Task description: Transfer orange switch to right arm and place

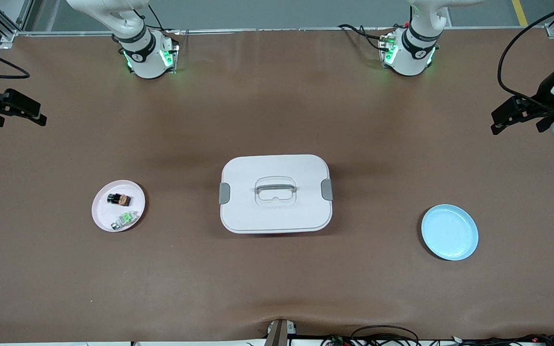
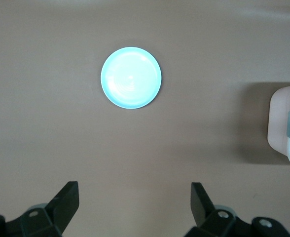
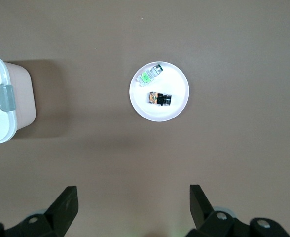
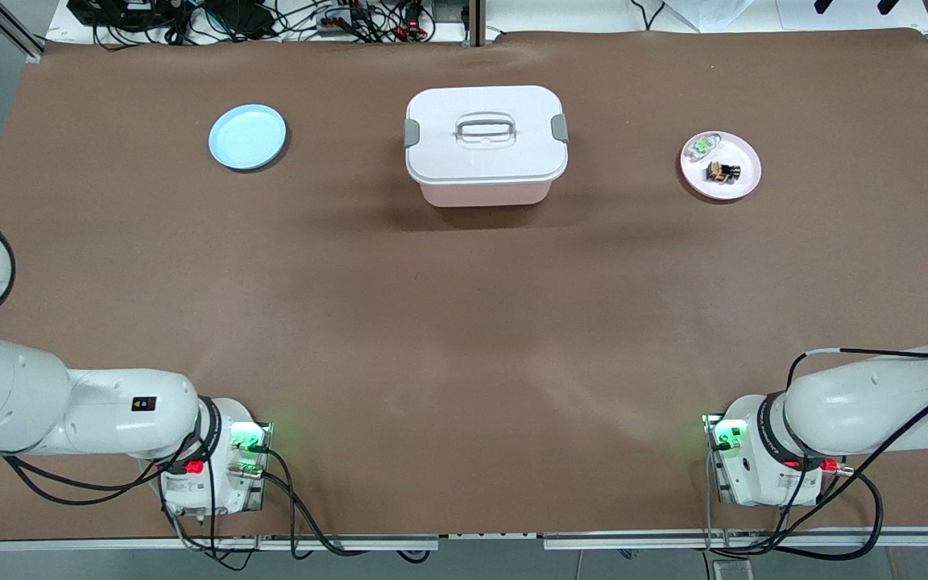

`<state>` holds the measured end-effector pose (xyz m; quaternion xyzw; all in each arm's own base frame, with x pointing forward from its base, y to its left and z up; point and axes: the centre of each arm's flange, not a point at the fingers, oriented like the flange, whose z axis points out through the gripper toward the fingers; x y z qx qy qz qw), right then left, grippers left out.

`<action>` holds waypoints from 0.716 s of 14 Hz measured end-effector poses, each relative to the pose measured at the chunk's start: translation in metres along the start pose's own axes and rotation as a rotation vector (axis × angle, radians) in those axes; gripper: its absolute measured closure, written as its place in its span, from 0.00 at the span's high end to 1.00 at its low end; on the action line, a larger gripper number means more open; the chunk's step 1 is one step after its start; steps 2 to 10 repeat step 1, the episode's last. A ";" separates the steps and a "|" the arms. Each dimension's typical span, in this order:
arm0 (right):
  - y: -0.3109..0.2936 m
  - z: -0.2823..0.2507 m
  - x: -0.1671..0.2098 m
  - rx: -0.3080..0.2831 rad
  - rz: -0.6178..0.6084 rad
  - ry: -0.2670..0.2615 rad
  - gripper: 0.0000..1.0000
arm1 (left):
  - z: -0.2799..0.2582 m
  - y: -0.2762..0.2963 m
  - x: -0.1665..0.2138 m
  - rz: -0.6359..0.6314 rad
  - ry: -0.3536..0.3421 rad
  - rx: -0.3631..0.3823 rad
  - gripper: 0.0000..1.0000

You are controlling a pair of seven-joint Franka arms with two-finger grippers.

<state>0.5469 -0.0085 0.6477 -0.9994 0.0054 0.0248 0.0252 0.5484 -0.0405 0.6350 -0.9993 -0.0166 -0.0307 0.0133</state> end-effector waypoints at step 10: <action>0.000 0.000 0.000 0.000 0.000 0.000 1.00 | -0.001 0.000 0.000 0.000 0.002 0.000 1.00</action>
